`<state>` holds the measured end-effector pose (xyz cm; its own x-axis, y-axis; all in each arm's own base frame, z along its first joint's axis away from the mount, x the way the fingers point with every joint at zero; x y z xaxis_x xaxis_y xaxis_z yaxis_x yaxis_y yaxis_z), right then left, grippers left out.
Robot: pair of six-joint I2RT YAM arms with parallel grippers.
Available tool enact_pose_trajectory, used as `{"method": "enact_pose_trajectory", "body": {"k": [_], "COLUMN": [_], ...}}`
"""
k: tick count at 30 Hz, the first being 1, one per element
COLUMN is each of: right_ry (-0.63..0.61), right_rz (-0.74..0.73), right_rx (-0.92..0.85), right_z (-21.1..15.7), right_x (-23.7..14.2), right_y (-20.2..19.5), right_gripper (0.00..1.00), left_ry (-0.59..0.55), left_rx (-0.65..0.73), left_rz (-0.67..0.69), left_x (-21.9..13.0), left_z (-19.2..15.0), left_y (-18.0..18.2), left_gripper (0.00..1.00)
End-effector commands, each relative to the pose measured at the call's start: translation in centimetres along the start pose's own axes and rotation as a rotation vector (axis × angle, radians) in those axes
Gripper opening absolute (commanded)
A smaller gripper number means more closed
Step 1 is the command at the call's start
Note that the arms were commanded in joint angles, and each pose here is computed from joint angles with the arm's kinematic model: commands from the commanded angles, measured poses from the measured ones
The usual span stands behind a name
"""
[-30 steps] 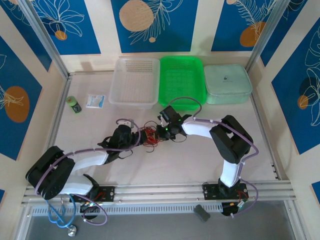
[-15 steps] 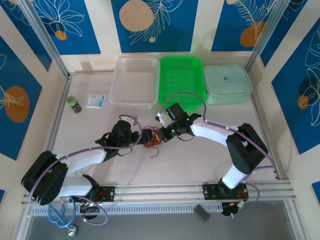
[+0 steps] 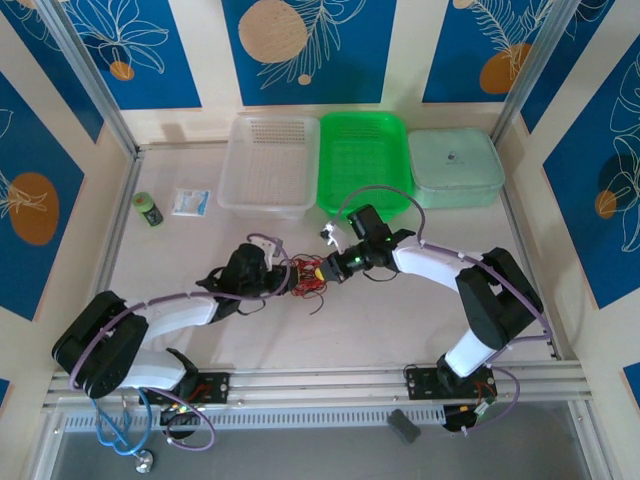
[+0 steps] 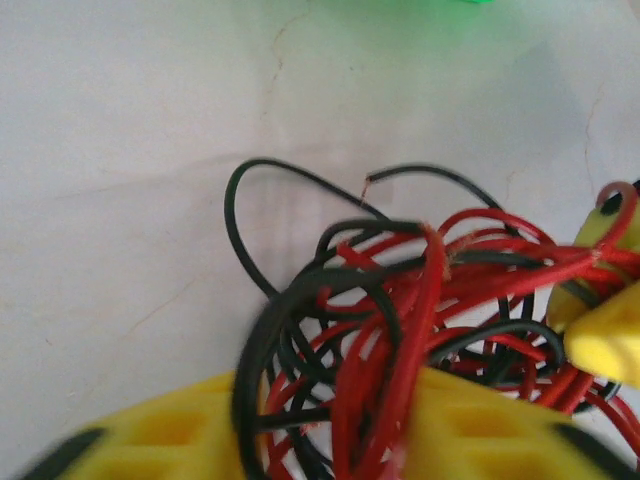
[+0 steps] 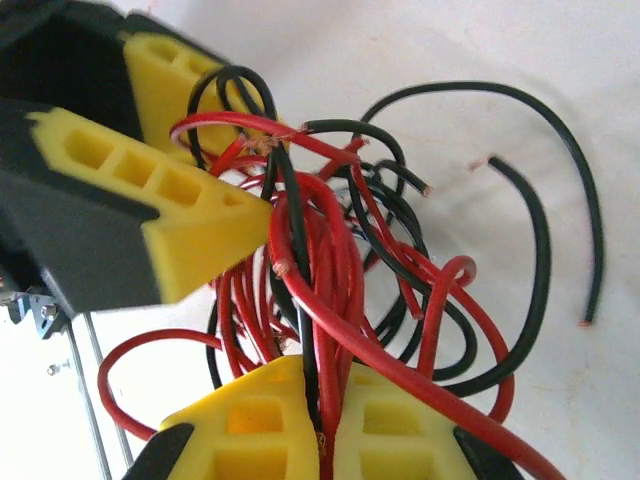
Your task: Untangle the cables
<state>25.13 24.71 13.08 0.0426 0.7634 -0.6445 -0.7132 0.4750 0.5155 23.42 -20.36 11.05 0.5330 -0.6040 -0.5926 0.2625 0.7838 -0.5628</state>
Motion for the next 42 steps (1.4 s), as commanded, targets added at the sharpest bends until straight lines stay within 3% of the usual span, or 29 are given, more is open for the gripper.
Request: {"method": "enact_pose_trajectory", "body": {"k": [1, 3, 5, 8, 12, 15, 20, 27, 33, 36, 39, 42], "right_ry": [-0.083, -0.087, -0.08, -0.045, 0.013, 0.058, 0.109, 0.195, 0.175, 0.156, 0.157, 0.16], "right_rz": [0.088, 0.068, 0.011, -0.089, -0.211, -0.295, -0.258, -0.153, -0.174, -0.183, -0.177, -0.175], "right_rx": [0.043, 0.115, 0.213, 0.391, 0.544, 0.639, 0.805, 1.026, 1.095, 1.105, 1.107, 1.092], "right_z": [0.5, 0.0, -0.7, -1.5, -1.7, -1.5, -1.4, -1.2, -0.9, -0.6, -0.5, -1.0], "right_x": [-1.0, -0.6, -0.2, 0.3, -0.3, -0.9, 0.2, 3.4, 4.5, 5.0, 5.8, 6.0], "right_y": [0.5, -0.3, -1.3, -2.7, -2.0, -0.7, 1.1, 1.3, 0.3, -0.5, -1.1, -1.7], "right_gripper": [0.0, 0.0, 0.04, 0.37, 0.6, 0.66, 0.67, 0.65, 0.62, 0.48, 0.21, 0.0], "left_ry": [-0.053, -0.077, -0.102, -0.118, -0.129, -0.157, -0.185, -0.195, -0.211, -0.198, -0.177, -0.181], "left_rx": [-0.005, -0.004, -0.008, -0.023, -0.071, -0.135, -0.215, -0.257, -0.267, -0.262, -0.255, -0.245], "left_rz": [0.022, 0.037, 0.042, 0.04, 0.038, 0.027, 0.015, 0.024, 0.03, 0.012, -0.029, -0.059], "left_x": [-0.6, -1.0, -1.5, -1.6, -1.4, -1.4, -1.4, -1.3, -1.4, -1.4, -1.5, -2.1], "left_z": [0.2, 0.5, 0.7, 0.6, 0.1, -0.3, -0.9, -1.7, -2.3, -2.6, -2.9, -3.0], "left_y": [0.7, 0.8, 0.8, 1.0, 1.5, 2.0, 2.7, 2.8, 2.6, 2.2, 1.5, 1.1], "left_gripper": [0.12, 0.0, 0.0, 0.0, 0.0, 0.0, 0.0, 0.0, 0.0, 0.0, 0.01, 0.22]}}
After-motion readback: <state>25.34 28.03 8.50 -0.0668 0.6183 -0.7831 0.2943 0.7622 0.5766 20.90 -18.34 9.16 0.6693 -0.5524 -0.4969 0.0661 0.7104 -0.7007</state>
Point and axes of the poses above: each hand's point on the last joint's axis, 136 mm out from that joint toward the fingers, its own x axis out along the fingers, its own y axis along the line the jaws close on, z = x × y, the point moved 6 cm from there along -x, back along the fingers, and after that the axes turned 6 degrees about -x, right-handed, at the moved point
